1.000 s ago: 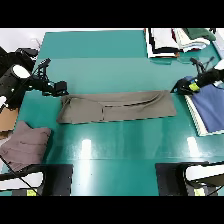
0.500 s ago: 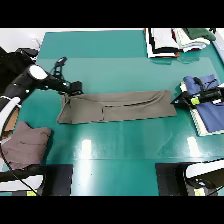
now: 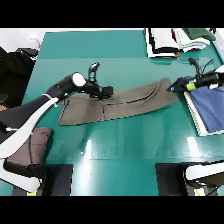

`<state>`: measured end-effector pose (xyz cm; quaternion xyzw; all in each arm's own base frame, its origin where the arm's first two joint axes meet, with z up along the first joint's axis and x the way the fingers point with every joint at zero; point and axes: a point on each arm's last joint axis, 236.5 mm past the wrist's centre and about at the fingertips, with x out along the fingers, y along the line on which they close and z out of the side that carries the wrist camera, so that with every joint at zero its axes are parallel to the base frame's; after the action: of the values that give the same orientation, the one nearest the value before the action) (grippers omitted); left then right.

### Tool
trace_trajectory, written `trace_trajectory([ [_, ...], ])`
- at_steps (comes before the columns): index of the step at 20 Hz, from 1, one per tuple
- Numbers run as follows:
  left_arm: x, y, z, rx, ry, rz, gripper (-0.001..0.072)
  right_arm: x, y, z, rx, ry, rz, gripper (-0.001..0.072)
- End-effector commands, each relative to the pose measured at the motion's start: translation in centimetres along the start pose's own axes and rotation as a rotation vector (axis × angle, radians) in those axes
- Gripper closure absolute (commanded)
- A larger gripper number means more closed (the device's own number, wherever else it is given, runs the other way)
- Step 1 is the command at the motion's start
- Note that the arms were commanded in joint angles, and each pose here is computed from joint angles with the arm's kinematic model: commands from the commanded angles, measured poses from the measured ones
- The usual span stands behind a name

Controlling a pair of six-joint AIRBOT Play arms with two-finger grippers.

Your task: Fold the shirts.

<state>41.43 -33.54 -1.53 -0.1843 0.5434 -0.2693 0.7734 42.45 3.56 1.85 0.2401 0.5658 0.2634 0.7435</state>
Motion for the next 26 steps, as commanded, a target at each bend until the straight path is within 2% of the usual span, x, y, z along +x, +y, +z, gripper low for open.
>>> trace_trajectory([
  [1, 3.6, -1.6, -0.7, 0.022, 0.050, -0.019, 0.0680, -3.9, 8.2, 2.2, -0.154, -0.070, 0.000, 0.0692],
  [6, 6.1, -0.7, -1.8, -0.005, 0.105, -0.013, 0.0680, -6.6, 18.4, 3.4, -0.339, -0.157, 0.016, 0.0692],
  [12, 5.8, -0.9, -1.0, -0.002, 0.086, -0.017, 0.0680, -4.7, 25.6, 2.1, -0.439, -0.135, 0.084, 0.0692],
  [14, 3.9, -0.9, 0.7, 0.006, 0.069, -0.025, 0.0680, -3.7, 28.2, 1.5, -0.454, -0.130, 0.153, 0.0692],
  [19, -10.7, 3.8, 9.0, 0.048, -0.153, 0.096, 0.0679, 0.4, 35.9, -0.8, -0.468, -0.087, 0.384, 0.0692],
  [25, -33.0, 9.5, 12.4, 0.046, -0.504, 0.343, 0.0679, 13.9, 46.8, -6.9, -0.536, -0.059, 0.593, 0.0687],
  [26, -35.4, 9.6, 12.3, 0.038, -0.553, 0.360, 0.0679, 16.5, 48.0, -8.4, -0.564, -0.062, 0.610, 0.0548],
])
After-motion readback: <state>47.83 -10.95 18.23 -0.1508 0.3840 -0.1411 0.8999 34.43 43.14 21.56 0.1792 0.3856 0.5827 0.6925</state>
